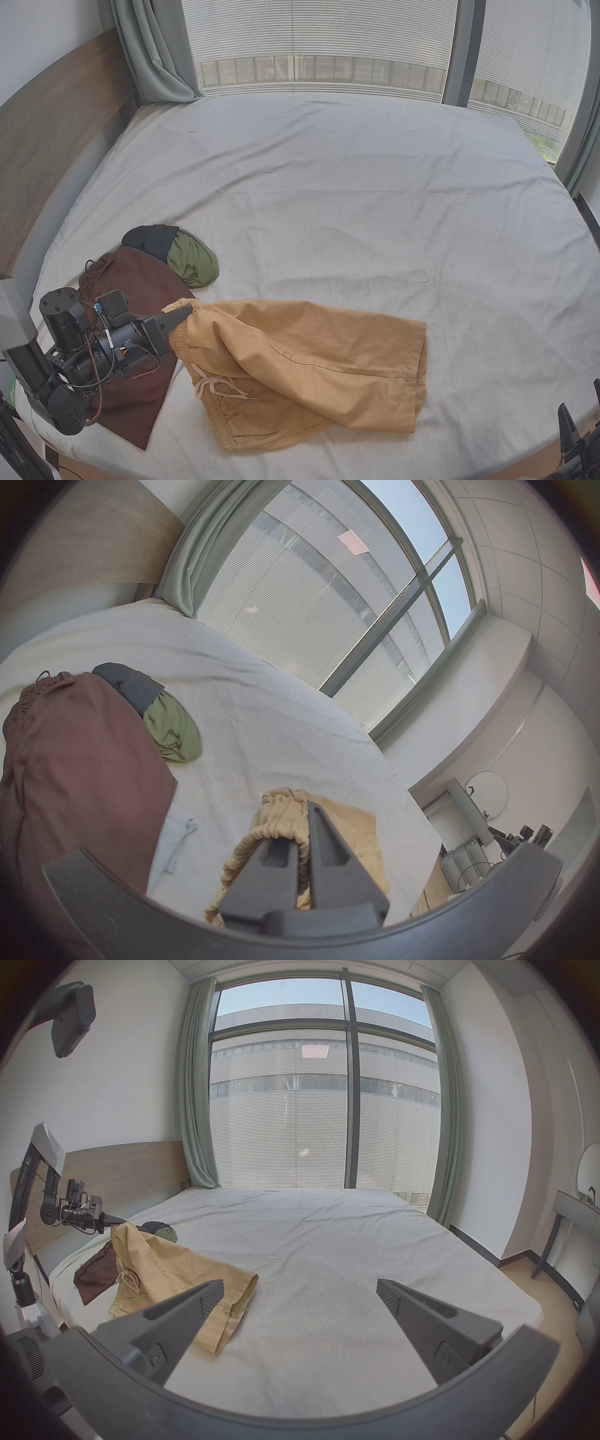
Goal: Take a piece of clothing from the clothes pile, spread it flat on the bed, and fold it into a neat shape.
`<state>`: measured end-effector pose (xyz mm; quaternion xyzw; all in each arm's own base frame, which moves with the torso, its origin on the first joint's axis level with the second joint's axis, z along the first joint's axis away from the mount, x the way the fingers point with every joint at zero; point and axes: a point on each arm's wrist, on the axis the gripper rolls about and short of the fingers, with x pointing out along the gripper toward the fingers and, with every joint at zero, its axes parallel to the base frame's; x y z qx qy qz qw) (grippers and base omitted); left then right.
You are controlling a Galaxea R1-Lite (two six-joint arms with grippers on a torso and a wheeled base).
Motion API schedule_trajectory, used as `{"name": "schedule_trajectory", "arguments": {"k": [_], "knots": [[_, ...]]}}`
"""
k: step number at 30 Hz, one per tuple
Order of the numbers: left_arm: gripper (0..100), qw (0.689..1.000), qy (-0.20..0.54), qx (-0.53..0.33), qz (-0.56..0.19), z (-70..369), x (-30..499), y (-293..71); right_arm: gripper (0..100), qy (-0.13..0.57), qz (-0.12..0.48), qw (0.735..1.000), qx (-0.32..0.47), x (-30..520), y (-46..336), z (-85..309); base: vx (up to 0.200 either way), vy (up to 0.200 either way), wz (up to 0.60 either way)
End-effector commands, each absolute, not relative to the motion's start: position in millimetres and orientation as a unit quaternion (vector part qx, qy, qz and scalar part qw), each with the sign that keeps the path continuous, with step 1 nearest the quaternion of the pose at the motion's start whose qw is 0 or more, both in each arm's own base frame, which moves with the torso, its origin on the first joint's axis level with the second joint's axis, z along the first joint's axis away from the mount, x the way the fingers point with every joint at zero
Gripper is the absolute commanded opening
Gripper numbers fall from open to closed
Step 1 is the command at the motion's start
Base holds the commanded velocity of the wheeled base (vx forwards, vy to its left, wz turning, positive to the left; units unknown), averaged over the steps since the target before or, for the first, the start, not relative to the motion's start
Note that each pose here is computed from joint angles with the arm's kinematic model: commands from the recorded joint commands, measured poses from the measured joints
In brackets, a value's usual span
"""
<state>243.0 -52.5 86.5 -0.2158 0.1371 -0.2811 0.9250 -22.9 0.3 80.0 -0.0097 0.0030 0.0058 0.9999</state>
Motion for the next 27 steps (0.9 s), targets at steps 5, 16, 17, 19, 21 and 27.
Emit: {"name": "schedule_trajectory", "arguments": {"k": [5, 16, 17, 19, 21, 27], "knots": [[0, 0.926, 0.148, -0.218, -0.269, 79, 248, -49, 100, 0.007, 0.003, 1.000, -0.010, -22, 0, 76, 0.000, 0.000, 0.00], [0, 0.926, 0.151, -0.218, -0.267, 77, 248, -48, 100, 0.000, 0.007, 1.000, -0.008, -23, 0, 76, 0.000, 0.000, 0.00], [0, 0.926, 0.150, -0.218, -0.268, 77, 249, -48, 100, 0.000, 0.007, 1.000, -0.008, -23, 0, 76, 0.000, 0.000, 0.00], [0, 0.926, 0.150, -0.218, -0.268, 77, 249, -48, 100, -0.001, 0.008, 1.000, -0.009, -23, 0, 76, 0.000, 0.000, 0.00], [0, 0.926, 0.149, -0.218, -0.268, 78, 249, -48, 100, -0.002, 0.008, 1.000, -0.009, -23, 0, 76, 0.000, 0.000, 0.00], [0, 0.927, 0.147, -0.218, -0.268, 79, 250, -48, 100, -0.027, 0.010, 1.000, -0.010, -25, 1, 86, 0.000, 0.000, 0.00]]}}
